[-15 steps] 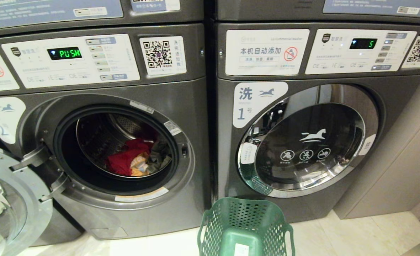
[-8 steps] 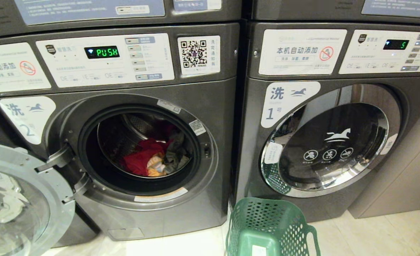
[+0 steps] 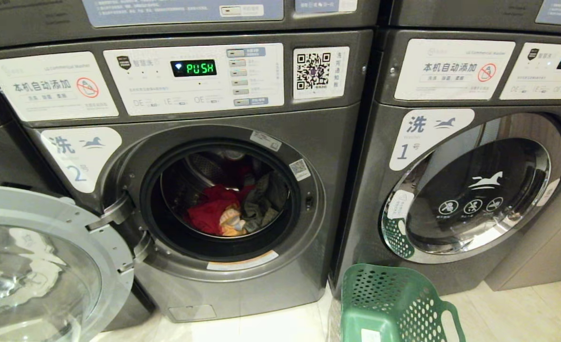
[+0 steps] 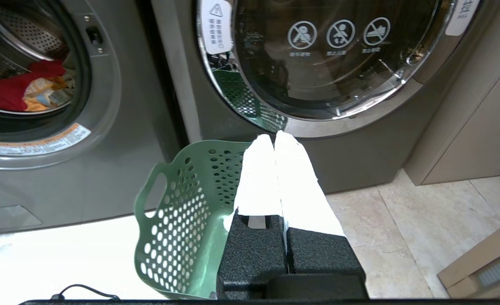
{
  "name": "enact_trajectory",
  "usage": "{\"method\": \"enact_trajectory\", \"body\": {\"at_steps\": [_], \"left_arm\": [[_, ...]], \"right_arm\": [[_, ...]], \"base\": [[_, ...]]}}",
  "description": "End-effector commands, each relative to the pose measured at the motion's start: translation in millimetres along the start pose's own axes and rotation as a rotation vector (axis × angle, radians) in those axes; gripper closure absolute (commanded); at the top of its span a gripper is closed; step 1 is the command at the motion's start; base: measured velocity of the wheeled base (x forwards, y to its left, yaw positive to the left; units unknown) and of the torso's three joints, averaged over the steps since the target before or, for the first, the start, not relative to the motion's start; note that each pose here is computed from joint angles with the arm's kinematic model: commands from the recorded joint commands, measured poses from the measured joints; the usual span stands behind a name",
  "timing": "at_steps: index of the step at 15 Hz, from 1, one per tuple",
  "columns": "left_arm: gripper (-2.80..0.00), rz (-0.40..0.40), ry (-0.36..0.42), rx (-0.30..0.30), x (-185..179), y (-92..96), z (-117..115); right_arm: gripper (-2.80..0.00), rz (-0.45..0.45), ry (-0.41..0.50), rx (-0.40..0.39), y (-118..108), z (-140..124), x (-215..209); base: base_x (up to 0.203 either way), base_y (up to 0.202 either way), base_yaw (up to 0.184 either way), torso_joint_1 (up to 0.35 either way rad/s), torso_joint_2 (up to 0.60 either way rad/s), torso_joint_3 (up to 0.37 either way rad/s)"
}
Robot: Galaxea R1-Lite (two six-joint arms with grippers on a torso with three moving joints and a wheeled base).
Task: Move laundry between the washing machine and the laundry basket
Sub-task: Pick a cloth and place it into the basket
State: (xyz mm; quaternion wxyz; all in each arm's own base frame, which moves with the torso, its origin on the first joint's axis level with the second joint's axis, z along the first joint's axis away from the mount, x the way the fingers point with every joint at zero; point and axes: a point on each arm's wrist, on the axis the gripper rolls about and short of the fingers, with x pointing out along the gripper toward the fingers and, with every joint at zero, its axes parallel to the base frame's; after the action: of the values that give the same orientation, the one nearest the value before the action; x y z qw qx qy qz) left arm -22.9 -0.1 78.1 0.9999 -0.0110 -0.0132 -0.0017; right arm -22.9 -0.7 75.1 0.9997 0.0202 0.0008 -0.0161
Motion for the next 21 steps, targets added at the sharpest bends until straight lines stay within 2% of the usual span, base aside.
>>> {"method": "enact_trajectory", "body": {"at_steps": [1,14,21], "left_arm": [[0.0,0.0,0.006,-0.001,0.6,0.0,-2.4],[0.0,0.0,0.006,-0.001,0.6,0.0,-2.4],[0.0,0.0,0.006,-0.001,0.6,0.0,-2.4]], "right_arm": [[0.0,0.0,0.001,0.001,0.0,0.0,0.1],[0.0,0.0,0.002,-0.004,0.0,-0.3,0.1],[0.0,-0.002,0.001,0.0,-0.1,0.0,0.1]], "base": [[0.0,0.056,0.002,0.002,0.0,-0.001],[0.0,-0.001,0.004,0.0,0.0,0.0],[0.0,-0.008,0.164,0.003,0.0,0.003]]}}
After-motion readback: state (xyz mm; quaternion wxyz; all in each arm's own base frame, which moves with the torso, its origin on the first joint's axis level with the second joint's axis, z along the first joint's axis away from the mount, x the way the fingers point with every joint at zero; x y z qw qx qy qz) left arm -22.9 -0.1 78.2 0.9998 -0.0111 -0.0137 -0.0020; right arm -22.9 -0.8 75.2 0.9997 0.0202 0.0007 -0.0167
